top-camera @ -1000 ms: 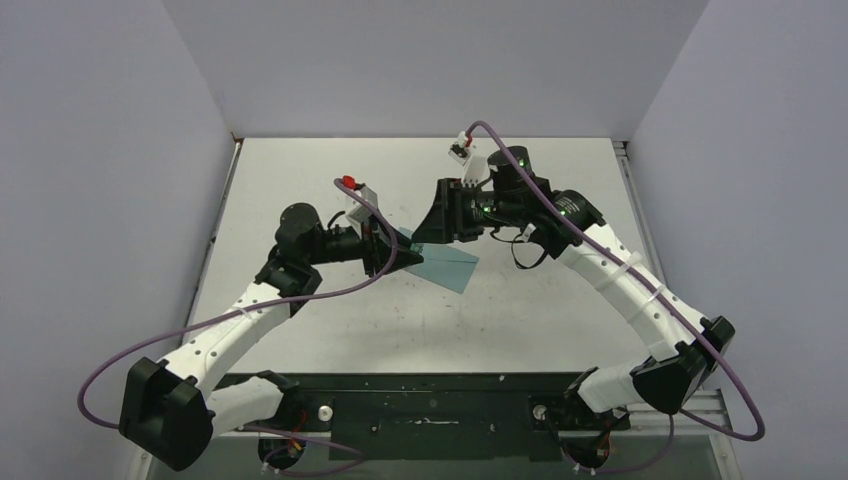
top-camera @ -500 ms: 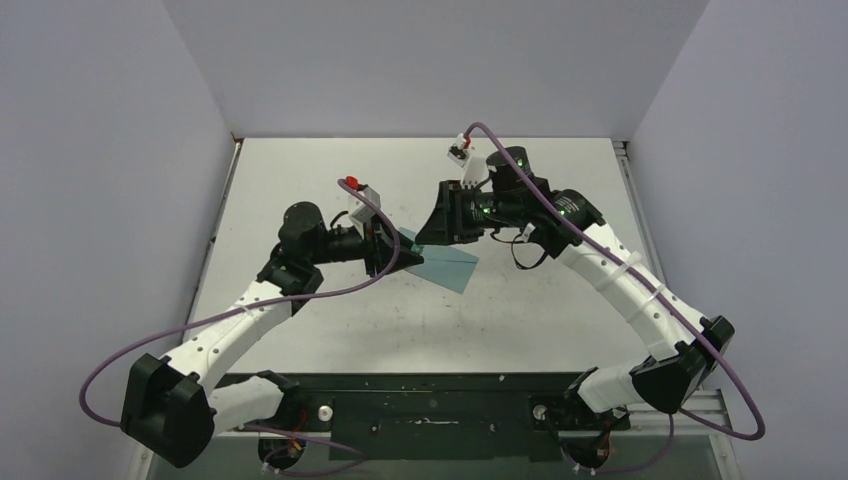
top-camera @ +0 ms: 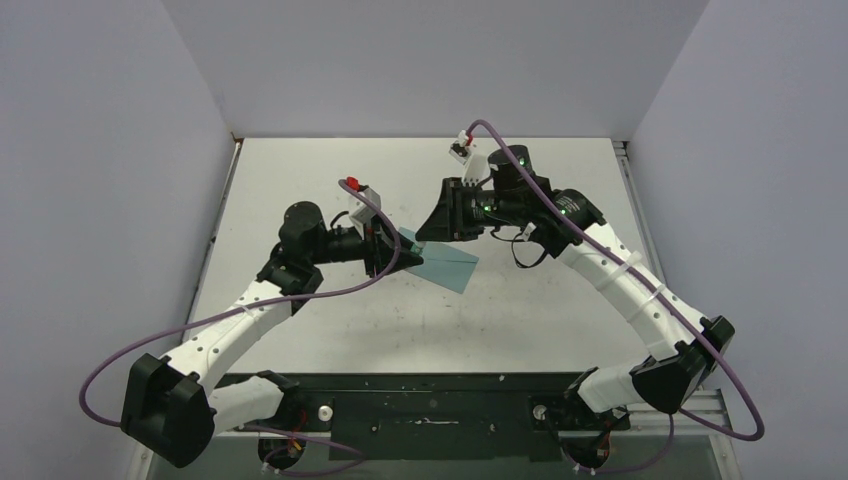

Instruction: Place the letter into the envelope and seal it

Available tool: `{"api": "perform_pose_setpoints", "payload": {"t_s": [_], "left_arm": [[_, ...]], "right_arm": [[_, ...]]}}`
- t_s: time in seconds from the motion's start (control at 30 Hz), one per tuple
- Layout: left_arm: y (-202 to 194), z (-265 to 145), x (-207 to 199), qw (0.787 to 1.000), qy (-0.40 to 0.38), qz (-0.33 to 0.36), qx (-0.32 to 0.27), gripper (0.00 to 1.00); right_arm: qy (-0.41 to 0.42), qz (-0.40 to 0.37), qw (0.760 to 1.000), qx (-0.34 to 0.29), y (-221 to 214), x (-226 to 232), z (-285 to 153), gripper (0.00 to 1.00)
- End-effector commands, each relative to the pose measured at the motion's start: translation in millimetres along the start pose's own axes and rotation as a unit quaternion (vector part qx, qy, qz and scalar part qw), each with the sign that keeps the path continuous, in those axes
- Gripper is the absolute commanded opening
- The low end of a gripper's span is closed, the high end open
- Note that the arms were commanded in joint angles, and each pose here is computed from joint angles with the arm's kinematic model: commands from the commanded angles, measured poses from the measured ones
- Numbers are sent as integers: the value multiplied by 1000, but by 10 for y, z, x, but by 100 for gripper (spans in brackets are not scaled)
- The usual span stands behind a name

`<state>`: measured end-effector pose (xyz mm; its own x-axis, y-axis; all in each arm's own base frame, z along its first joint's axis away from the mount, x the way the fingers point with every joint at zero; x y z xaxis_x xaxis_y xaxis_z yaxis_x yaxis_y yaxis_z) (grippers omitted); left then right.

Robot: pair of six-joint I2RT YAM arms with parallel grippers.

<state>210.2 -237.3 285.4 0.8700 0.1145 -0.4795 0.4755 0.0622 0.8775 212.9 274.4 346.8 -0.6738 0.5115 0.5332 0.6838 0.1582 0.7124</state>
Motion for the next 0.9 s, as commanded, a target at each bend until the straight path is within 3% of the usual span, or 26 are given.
{"api": "perform_pose_setpoints", "payload": {"t_s": [0.0, 0.13, 0.33, 0.53, 0.87], "left_arm": [[223, -3, -99, 999, -16, 42, -18, 0], [303, 12, -122, 998, -20, 59, -26, 0], [634, 49, -254, 987, -44, 145, -53, 0], [1016, 72, -508, 963, -84, 247, -65, 0], [1421, 91, -583, 947, -67, 306, -72, 0]], "right_arm": [[19, -12, 999, -27, 54, 94, -90, 15], [29, -4, 1000, -11, -63, 109, -28, 5], [60, 24, 998, 29, -319, 214, 149, 5], [82, 71, 991, 79, -643, 338, 281, 5], [30, 92, 983, 153, -1089, 183, 336, 5]]}}
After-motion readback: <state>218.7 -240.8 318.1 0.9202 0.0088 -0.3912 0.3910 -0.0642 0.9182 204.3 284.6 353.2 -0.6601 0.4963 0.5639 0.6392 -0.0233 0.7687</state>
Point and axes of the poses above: each gripper's point midway between its finger pads, its own z axis out along the fingers, its own x axis along the line the jaws close on, y = z × x, the point moved 5 cm from there along -z, back along the fingers, and after that the axes turned 11 degrees about -z, right-handed, at the moved point
